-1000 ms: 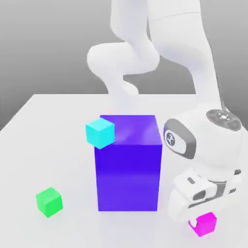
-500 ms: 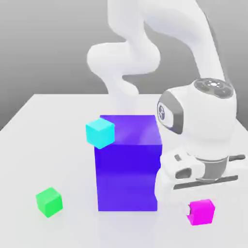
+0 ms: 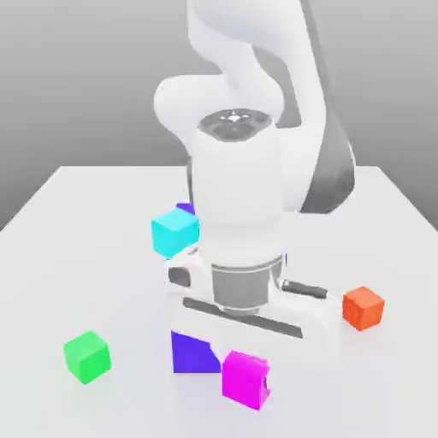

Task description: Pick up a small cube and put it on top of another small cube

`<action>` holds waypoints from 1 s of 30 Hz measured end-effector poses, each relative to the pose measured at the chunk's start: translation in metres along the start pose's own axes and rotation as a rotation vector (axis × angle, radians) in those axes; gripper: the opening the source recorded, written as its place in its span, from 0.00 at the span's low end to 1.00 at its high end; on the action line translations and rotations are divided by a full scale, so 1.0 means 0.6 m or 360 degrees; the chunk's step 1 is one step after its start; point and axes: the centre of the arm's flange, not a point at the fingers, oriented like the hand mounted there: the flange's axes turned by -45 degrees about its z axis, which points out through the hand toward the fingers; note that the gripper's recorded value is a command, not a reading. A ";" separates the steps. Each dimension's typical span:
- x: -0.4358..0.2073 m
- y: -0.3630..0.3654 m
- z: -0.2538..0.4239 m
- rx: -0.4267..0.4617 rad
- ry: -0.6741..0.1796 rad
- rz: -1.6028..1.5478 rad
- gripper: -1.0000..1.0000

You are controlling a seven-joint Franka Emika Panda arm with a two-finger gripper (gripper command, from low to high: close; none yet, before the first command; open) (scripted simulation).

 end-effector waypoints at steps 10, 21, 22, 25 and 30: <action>0.063 0.192 -0.028 -0.0063 0.0030 0.0932 0.00; 0.057 0.401 -0.033 -0.0183 0.0065 0.1932 0.00; 0.058 0.419 -0.029 -0.0188 0.0069 0.1986 0.00; 0.055 0.401 -0.005 -0.0190 0.0072 0.1953 0.00; 0.052 0.404 0.044 -0.0191 0.0069 0.1950 0.00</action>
